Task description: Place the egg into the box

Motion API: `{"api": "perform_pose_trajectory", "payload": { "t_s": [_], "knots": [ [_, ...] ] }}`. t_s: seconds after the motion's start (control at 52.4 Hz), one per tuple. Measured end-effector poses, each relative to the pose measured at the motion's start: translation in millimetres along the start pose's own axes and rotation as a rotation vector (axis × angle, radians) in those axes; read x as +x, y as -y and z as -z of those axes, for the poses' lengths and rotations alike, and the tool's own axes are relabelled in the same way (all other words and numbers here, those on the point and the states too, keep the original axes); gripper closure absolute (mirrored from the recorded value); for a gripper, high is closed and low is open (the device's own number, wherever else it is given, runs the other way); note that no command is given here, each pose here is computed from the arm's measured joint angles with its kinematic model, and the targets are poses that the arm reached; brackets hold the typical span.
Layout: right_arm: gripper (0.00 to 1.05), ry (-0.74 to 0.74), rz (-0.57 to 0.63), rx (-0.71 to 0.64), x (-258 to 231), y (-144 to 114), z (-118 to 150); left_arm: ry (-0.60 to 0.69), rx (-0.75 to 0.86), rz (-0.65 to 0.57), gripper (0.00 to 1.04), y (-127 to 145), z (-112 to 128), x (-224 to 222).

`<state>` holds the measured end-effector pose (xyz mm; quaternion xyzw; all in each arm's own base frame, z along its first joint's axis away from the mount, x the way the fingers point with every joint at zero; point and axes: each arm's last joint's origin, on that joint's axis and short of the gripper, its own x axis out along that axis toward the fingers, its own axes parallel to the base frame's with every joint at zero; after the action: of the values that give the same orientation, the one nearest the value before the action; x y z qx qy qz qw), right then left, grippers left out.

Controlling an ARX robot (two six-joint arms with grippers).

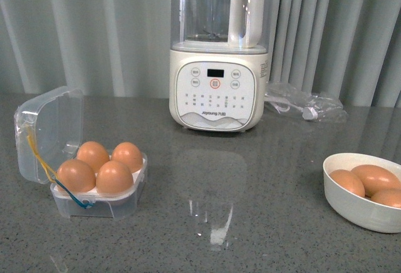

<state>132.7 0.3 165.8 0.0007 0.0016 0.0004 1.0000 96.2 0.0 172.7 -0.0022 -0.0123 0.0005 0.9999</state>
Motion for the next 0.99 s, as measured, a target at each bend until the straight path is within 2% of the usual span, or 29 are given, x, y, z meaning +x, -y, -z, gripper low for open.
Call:
{"api": "perform_pose_trajectory", "payload": {
  "t_s": [0.993],
  "knots": [
    [1.01, 0.011, 0.0, 0.0, -26.1, 0.0, -2.2, 0.0, 0.0, 0.0, 0.07, 0.0, 0.0, 0.0]
  ]
}}
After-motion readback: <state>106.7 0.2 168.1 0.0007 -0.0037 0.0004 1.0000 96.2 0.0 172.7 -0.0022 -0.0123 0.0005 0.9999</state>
